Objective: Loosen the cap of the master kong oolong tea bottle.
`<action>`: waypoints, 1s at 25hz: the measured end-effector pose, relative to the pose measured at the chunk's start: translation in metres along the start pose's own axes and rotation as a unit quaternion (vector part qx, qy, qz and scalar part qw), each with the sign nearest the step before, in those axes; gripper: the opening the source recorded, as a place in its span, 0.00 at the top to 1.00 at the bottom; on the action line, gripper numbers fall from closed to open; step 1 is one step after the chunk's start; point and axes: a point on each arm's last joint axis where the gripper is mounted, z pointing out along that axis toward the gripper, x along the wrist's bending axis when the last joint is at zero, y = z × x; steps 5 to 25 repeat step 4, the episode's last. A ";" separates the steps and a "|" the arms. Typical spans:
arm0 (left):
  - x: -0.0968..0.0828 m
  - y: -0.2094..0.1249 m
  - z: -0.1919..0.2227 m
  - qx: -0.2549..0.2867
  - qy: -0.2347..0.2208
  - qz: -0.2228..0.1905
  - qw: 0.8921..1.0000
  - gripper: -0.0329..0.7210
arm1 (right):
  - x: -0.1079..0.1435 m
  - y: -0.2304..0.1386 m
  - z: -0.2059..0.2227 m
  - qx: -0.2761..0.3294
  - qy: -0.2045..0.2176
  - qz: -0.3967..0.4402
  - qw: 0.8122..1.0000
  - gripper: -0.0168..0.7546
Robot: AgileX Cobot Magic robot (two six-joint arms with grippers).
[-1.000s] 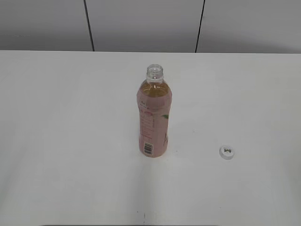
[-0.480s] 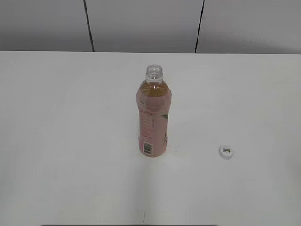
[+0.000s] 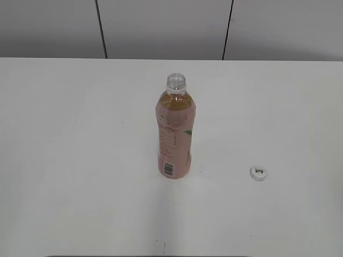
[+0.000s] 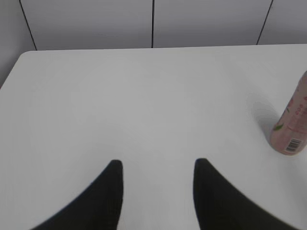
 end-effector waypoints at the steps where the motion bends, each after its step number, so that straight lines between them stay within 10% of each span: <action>1: 0.000 0.000 0.000 0.000 0.000 0.000 1.000 0.55 | 0.000 0.000 0.000 0.000 0.000 0.000 1.000 0.55; 25: 0.000 0.000 0.000 0.000 0.000 0.000 1.000 0.57 | 0.000 0.000 0.000 0.000 0.000 0.000 1.000 0.55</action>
